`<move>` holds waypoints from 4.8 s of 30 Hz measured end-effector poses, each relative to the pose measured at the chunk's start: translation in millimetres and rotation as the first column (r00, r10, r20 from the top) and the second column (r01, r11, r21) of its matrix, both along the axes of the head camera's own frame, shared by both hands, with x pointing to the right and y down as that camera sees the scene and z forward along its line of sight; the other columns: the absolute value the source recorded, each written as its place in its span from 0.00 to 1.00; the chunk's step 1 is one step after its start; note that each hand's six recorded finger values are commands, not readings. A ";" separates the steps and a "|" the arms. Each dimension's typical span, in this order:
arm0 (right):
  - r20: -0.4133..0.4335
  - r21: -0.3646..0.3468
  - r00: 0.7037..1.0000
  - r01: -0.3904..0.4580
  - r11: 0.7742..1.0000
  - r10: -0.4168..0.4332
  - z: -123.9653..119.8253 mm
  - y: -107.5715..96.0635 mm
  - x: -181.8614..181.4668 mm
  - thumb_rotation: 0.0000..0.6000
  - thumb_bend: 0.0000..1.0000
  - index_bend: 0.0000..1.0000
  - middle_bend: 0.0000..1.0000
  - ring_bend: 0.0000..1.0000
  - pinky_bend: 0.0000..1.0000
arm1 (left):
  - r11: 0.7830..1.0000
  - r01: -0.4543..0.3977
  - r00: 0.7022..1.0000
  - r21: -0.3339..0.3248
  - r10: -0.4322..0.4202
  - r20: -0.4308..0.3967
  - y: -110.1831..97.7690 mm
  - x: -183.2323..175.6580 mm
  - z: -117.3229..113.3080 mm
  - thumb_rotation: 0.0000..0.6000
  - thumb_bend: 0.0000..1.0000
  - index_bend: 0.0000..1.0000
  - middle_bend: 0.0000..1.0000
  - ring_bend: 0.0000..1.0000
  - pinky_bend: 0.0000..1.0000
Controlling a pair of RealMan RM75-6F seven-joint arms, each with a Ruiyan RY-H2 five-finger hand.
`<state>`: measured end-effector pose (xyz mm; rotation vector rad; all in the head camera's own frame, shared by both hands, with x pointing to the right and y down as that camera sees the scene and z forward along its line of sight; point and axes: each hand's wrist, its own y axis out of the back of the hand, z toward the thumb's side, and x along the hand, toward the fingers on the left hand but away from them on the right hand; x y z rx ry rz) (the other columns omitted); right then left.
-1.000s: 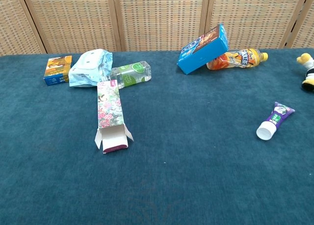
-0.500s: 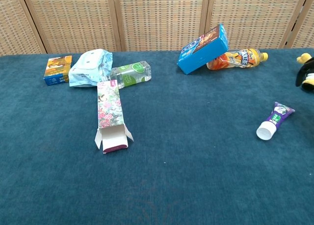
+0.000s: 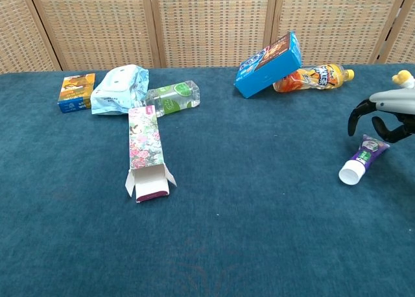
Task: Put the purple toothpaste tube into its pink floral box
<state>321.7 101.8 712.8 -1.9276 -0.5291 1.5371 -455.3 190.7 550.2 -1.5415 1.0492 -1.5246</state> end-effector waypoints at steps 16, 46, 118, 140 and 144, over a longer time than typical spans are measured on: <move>-0.119 -0.034 0.992 0.032 0.999 -0.036 11.3 4.6 14.5 1.00 1.00 0.40 0.32 0.12 0.07 | 1.000 0.009 1.000 0.004 -0.009 -0.011 -2.1 -2.2 -0.4 1.00 0.16 0.00 0.00 0.00 0.00; 0.078 -0.039 0.926 -0.367 0.929 0.369 -37.3 38.4 58.8 1.00 0.00 0.16 0.21 0.14 0.15 | 1.000 -0.016 1.000 -0.011 0.016 -0.008 0.4 4.5 2.6 1.00 0.16 0.00 0.00 0.00 0.00; 0.312 0.040 0.826 -0.506 0.862 0.470 -38.0 50.5 66.9 1.00 0.68 0.67 0.67 0.53 0.51 | 0.995 -0.101 0.995 -0.023 0.101 0.011 -32.7 10.6 12.6 1.00 0.16 0.00 0.00 0.00 0.00; 0.267 0.169 0.860 -0.487 0.857 0.435 -94.3 52.2 90.7 1.00 0.68 0.67 0.67 0.53 0.51 | 0.531 -0.847 0.523 -0.004 0.836 0.163 -133.7 92.2 77.4 1.00 0.16 0.00 0.00 0.00 0.06; 0.260 0.185 0.857 -0.496 0.848 0.445 -102.2 45.6 94.1 1.00 0.68 0.67 0.67 0.53 0.51 | 0.434 -0.900 0.423 -0.044 0.892 0.156 -145.9 124.1 110.8 1.00 0.16 0.00 0.00 0.00 0.07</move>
